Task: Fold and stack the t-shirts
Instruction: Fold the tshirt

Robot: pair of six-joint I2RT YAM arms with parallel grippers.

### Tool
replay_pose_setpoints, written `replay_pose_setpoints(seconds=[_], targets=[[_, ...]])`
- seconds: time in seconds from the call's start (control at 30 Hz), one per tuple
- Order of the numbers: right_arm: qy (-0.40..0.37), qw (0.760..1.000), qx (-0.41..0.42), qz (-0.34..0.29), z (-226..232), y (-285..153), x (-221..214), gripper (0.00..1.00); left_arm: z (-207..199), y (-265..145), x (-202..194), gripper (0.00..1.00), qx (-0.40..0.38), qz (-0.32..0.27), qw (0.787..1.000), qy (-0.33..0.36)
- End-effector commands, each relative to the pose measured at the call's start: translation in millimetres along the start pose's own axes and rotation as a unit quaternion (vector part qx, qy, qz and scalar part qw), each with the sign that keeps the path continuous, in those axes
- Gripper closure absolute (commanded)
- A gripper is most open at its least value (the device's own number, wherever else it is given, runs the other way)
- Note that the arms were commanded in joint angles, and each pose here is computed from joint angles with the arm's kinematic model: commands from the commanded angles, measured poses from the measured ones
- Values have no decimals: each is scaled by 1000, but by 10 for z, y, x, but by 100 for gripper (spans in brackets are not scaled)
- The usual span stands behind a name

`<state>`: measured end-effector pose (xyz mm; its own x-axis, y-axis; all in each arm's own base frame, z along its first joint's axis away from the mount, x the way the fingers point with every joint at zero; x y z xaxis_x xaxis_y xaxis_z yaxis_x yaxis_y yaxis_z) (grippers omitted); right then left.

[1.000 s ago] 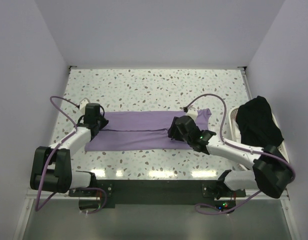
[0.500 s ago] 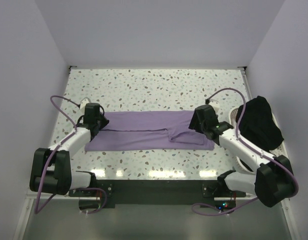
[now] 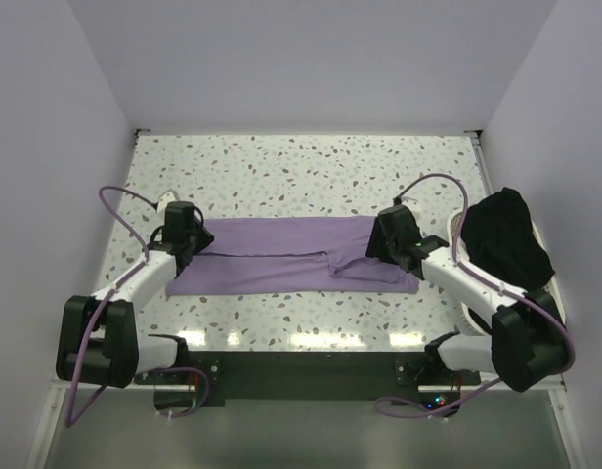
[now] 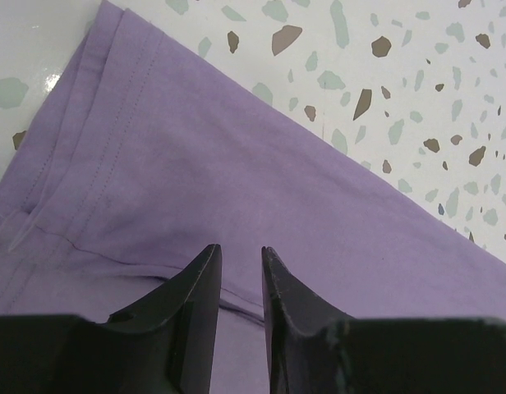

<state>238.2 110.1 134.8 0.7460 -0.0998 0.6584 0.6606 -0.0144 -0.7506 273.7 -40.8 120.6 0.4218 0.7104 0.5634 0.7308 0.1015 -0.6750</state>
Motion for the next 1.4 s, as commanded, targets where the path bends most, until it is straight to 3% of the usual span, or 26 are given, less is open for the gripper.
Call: replay_pose_setpoints(seconds=[0.0,0.87,1.07,1.37], targets=[[-9,1000,11,0,27,66,1,37,-134,-69,111,69,-29,-16,999,13],[-4,1000,-2,6,-44,149,-149,45,-157,-61,60,68,-47,1,999,15],[-2,999,-51,-16,-177,103,-139,45,-162,-51,52,68,-49,4,999,17],[4,996,-88,0,-287,162,-150,44,-151,-39,30,69,-50,8,999,16]])
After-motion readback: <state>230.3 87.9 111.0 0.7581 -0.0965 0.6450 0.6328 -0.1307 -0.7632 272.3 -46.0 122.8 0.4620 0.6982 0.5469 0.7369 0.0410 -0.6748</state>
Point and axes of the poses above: each gripper's point midway between its finger pads, its own y axis out along the fingers, its own z axis along the line the jaws close on, x = y × z, the point moved 8 cm from there along -y, back along the fingers, and after that the axes turned 9 degrees about -y, right-handed, at the moved point
